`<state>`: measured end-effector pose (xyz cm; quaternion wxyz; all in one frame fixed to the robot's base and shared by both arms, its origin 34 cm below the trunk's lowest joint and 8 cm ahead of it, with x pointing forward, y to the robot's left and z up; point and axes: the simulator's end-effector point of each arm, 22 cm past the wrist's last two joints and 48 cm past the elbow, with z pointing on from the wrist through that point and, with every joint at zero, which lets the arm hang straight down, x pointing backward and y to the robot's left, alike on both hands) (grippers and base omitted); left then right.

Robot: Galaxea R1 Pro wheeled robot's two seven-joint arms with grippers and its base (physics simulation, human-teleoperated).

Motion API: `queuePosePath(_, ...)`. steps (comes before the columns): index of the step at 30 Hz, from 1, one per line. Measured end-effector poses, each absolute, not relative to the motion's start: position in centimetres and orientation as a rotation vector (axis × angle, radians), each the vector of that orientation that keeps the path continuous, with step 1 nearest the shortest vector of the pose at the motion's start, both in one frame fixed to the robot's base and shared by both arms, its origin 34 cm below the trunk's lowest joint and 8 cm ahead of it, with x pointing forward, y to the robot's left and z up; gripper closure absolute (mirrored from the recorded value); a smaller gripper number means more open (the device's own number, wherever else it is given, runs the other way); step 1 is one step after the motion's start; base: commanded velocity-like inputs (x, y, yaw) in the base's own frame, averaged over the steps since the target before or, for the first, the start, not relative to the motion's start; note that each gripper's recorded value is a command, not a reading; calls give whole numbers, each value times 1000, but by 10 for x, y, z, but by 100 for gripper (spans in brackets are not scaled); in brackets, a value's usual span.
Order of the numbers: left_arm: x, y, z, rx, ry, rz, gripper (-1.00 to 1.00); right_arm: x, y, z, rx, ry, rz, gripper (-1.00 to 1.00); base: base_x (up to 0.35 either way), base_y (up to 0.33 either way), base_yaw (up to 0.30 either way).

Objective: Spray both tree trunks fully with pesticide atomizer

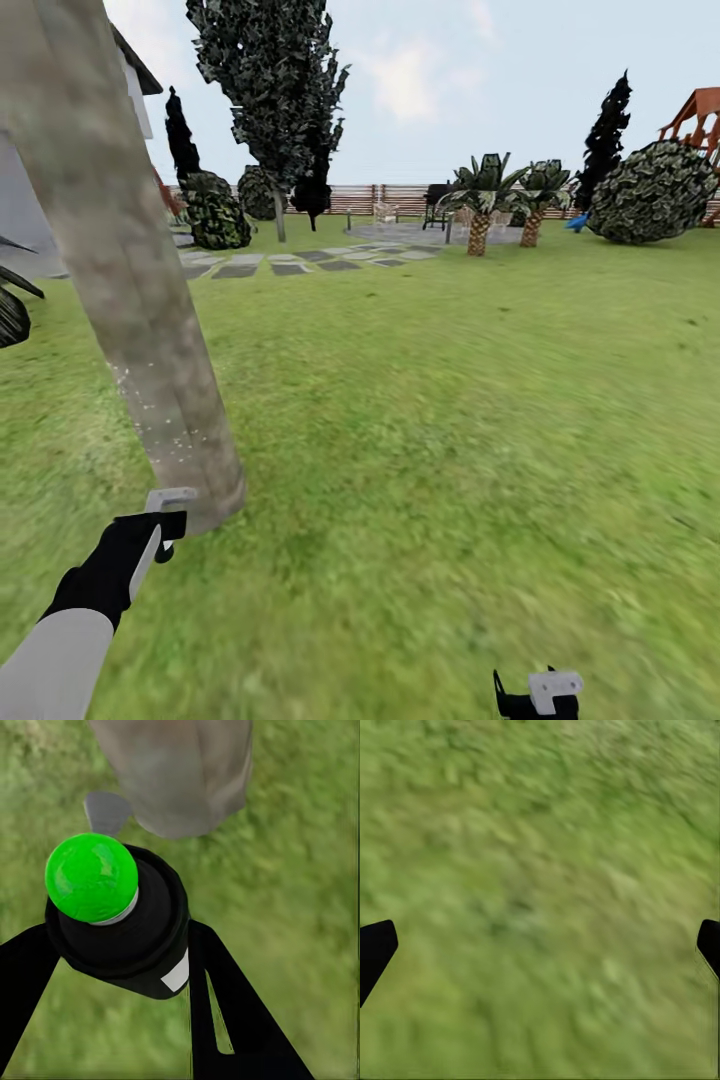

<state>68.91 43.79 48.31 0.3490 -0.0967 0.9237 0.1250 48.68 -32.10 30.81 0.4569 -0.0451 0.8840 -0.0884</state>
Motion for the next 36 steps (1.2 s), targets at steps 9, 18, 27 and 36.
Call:
queuePosePath(9, 689, 438, 483, -251, 2394, 323, 100, 487, -320, 308, -111, 2179, -216, -100, 137, -270, 8)
queuePosePath(18, 689, 438, 483, -251, 2393, 324, 100, 487, -320, 308, -111, 2179, -216, -100, 137, -269, 188)
queuePosePath(27, 689, 439, 484, -256, 2393, 325, 100, 487, -320, 308, -111, 2179, -216, -100, 180, -243, 277)
queuePosePath(36, 689, 439, 483, -255, 2393, 326, 100, 487, -320, 308, -111, 2179, -216, -100, 193, -226, 277)
